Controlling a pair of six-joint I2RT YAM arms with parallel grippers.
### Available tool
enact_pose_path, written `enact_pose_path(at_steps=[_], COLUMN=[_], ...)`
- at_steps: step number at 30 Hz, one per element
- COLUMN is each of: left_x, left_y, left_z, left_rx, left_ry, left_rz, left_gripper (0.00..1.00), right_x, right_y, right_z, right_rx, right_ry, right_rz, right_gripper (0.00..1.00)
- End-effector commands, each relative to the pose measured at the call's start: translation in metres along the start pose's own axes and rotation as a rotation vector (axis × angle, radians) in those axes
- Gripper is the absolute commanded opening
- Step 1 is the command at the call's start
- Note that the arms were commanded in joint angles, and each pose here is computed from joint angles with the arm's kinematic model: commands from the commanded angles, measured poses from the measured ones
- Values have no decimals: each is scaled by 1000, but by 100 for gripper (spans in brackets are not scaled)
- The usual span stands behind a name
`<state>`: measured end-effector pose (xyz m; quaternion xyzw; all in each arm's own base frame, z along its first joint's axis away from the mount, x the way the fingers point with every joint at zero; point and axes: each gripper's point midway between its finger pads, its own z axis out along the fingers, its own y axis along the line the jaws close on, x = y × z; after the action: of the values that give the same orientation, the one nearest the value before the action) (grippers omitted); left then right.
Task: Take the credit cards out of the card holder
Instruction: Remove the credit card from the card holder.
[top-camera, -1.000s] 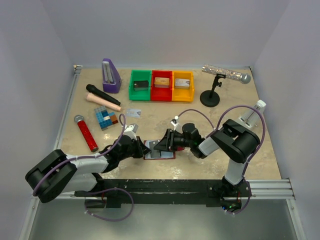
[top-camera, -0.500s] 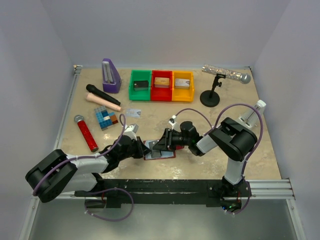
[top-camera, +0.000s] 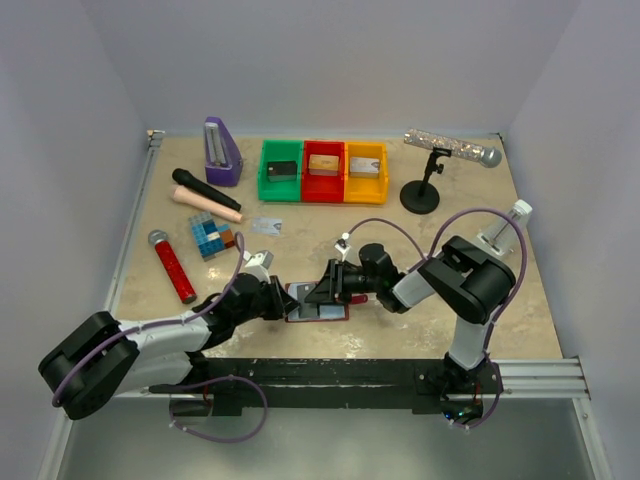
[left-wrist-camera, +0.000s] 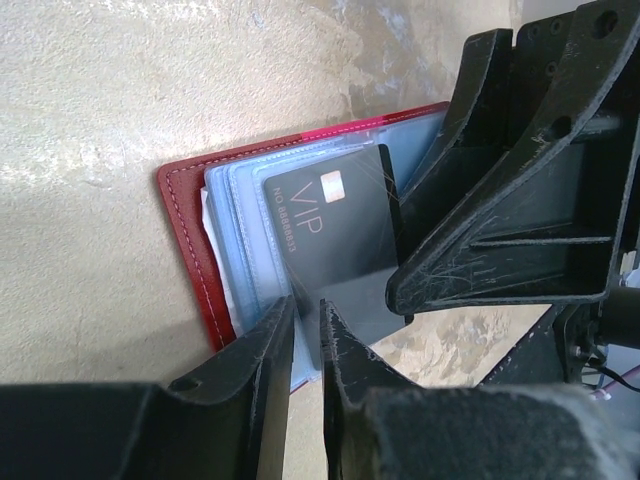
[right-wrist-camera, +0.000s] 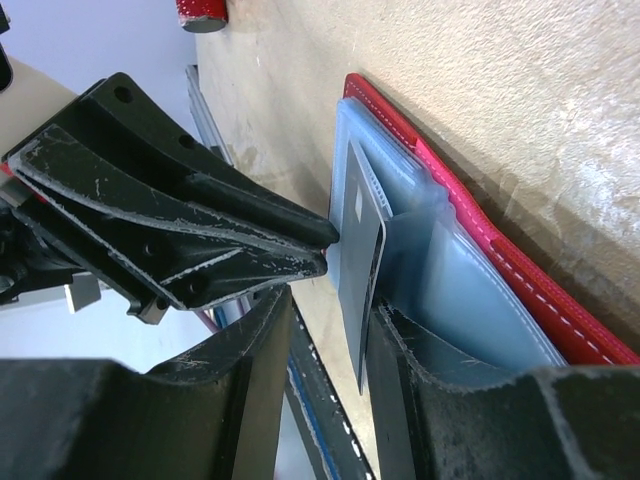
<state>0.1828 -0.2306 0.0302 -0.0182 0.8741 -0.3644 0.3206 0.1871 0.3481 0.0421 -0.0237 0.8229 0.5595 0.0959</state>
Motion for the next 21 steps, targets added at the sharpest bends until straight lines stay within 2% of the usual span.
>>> enact_pose_path(at_steps=[1,13,21], left_x=[8,10,11], left_y=[21,32,37], left_z=[-4,-3,-4], left_rx=[-84,-134,-151], left_ry=[10,8,11], left_rz=[2,7,11], left_gripper=[22,22,18], right_x=[-1,1,0], right_y=[17,14,13], right_z=[-5,-12,-18], right_rx=[-47,-31,-21], right_ry=[-1,-11,-24], right_rz=[-48,-48,-53], right_gripper=[39,38,37])
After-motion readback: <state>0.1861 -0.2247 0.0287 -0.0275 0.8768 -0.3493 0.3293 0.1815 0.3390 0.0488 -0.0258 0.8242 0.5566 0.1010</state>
